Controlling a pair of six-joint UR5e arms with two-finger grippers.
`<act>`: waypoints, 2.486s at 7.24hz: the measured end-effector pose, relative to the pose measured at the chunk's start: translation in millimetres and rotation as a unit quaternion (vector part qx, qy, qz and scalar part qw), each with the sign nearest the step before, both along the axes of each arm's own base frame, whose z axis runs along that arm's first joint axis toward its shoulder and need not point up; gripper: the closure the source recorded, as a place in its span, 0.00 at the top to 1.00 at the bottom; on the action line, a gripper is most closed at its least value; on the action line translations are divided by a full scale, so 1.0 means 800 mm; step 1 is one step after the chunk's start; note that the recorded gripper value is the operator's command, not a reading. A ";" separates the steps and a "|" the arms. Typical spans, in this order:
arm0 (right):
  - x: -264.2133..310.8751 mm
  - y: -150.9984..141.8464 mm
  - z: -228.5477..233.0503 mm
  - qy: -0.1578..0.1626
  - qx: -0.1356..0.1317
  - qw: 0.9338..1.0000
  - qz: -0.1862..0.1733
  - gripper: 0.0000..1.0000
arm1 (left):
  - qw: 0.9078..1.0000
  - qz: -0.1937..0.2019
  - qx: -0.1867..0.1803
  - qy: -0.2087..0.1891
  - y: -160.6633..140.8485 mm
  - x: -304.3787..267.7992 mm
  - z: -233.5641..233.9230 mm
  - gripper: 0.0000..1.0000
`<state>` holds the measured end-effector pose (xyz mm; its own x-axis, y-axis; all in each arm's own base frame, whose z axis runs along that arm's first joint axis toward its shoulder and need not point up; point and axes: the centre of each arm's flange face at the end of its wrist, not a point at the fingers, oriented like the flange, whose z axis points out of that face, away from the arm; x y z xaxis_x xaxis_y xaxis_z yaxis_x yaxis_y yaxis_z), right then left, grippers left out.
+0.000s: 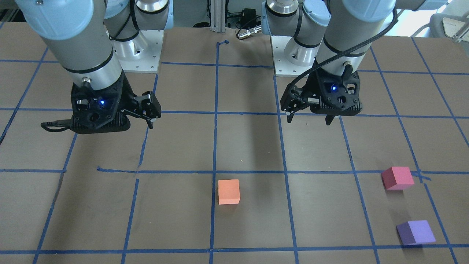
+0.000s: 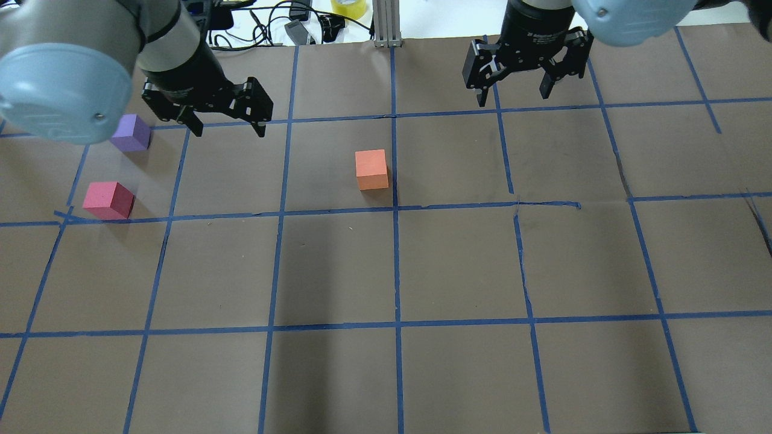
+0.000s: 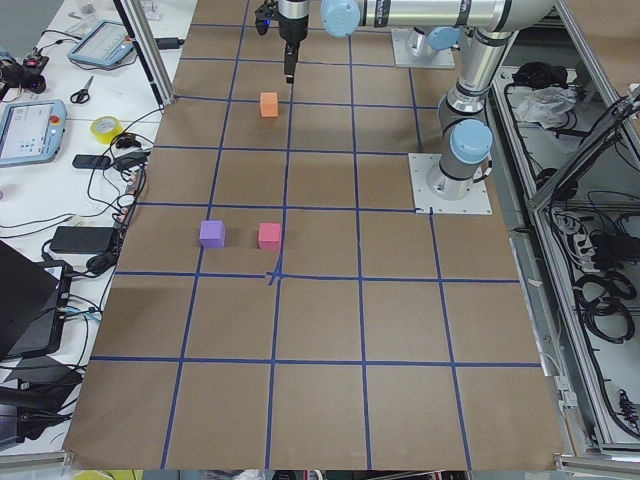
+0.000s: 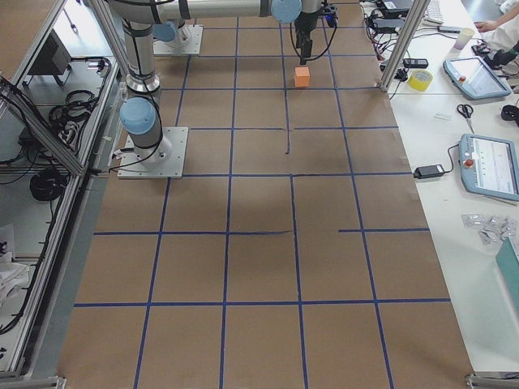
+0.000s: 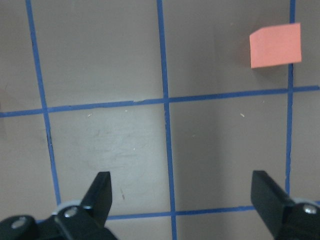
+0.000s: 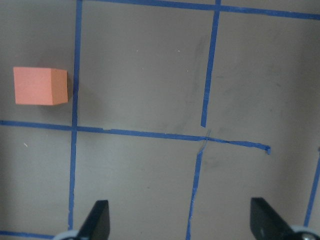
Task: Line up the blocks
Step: 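Reach the left gripper down to the orange cube while the right gripper withdraws, then close the left gripper on the orange cube and lift it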
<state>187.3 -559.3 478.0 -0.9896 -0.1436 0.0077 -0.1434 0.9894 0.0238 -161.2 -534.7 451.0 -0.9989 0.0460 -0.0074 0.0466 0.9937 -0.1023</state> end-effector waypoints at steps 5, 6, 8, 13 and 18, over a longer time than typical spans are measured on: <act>-0.013 0.053 -0.031 0.010 0.033 0.999 0.005 1.00 | 0.997 0.068 -0.029 0.020 -0.069 -0.109 -0.133 1.00; -0.018 0.053 -0.033 0.013 0.034 0.999 0.001 1.00 | 0.996 0.076 -0.026 0.024 -0.075 -0.132 -0.160 1.00; -0.040 0.046 -0.036 0.014 0.038 0.999 -0.011 1.00 | 0.997 0.070 -0.012 0.024 -0.089 -0.172 -0.203 1.00; -0.077 0.047 -0.015 0.004 0.023 0.999 -0.044 1.00 | 0.998 0.068 0.011 0.015 -0.127 -0.210 -0.275 1.00; -0.076 0.065 0.015 0.001 -0.001 0.999 -0.044 1.00 | 0.998 0.053 0.045 0.000 -0.117 -0.209 -0.318 1.00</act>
